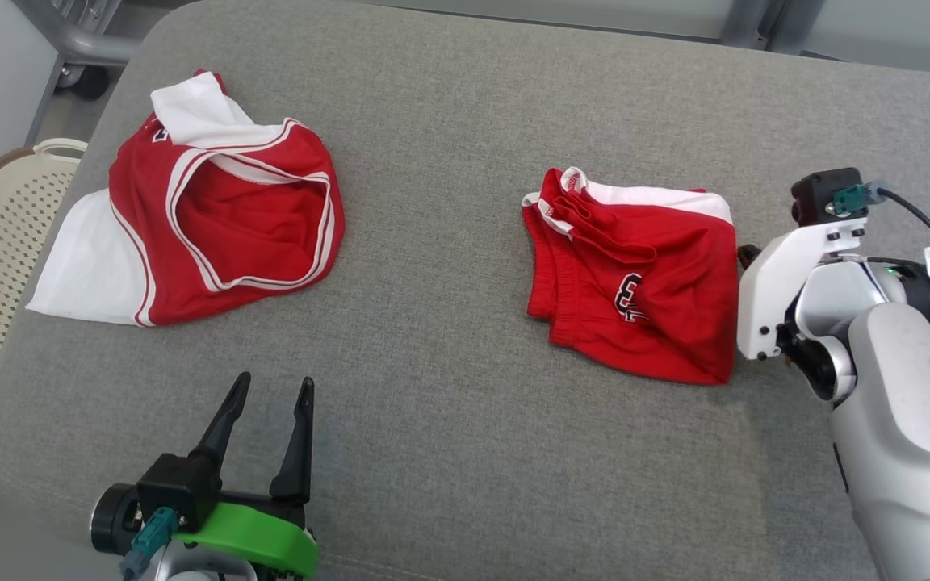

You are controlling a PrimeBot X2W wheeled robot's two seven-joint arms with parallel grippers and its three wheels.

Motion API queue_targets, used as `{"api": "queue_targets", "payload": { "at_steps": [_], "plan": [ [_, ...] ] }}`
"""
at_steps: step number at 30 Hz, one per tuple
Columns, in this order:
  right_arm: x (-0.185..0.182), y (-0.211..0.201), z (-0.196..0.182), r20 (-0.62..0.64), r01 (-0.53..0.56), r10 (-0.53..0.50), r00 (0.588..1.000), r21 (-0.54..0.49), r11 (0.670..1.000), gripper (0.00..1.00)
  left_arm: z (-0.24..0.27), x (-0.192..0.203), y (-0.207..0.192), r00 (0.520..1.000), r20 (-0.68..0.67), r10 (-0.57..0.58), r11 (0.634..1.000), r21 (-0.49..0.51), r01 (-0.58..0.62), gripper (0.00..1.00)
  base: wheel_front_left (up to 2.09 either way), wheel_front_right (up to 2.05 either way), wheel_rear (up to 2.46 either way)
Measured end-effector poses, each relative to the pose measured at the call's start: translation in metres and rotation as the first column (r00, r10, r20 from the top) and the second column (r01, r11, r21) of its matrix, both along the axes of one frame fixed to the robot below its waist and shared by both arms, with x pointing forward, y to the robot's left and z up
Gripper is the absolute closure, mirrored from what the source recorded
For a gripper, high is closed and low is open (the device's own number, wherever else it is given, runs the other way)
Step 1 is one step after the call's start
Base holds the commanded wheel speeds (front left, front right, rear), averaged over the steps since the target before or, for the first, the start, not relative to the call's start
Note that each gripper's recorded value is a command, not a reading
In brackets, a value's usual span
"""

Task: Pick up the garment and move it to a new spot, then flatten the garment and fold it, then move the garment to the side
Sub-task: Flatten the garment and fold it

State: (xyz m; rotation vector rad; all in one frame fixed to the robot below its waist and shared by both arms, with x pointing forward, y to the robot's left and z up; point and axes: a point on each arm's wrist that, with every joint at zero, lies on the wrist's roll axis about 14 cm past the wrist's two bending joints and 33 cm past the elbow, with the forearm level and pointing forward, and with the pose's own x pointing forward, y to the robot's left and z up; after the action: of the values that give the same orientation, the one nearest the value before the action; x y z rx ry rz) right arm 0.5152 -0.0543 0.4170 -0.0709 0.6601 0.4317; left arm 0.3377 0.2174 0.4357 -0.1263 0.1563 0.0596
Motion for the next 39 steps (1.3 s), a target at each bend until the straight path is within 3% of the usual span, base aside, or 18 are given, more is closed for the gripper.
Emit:
{"api": "queue_targets", "payload": {
  "at_steps": [15,23,33,39],
  "plan": [
    [-0.013,0.052,0.011,0.017,-0.152,0.151,0.988,0.008,0.988,1.00,0.005,-0.005,0.010,0.999,0.014,0.034,0.999,0.003,-0.034,0.00,0.00,0.00,0.00],
    [-0.032,0.077,0.018,0.019,-0.236,0.235,0.972,0.014,0.972,1.00,0.008,-0.008,0.011,0.999,0.021,0.042,0.999,0.002,-0.042,0.00,0.00,0.00,0.00],
    [-0.065,0.113,-0.004,-0.068,-0.342,0.342,0.937,0.011,0.940,1.00,0.007,-0.008,0.010,0.999,0.018,0.041,0.999,-0.004,-0.041,0.00,0.00,0.00,0.00],
    [-0.067,0.134,0.002,-0.040,-0.379,0.380,0.924,0.033,0.925,1.00,0.008,-0.011,0.014,0.998,0.019,0.058,0.998,-0.003,-0.058,0.00,0.00,0.00,0.00]
  ]
}}
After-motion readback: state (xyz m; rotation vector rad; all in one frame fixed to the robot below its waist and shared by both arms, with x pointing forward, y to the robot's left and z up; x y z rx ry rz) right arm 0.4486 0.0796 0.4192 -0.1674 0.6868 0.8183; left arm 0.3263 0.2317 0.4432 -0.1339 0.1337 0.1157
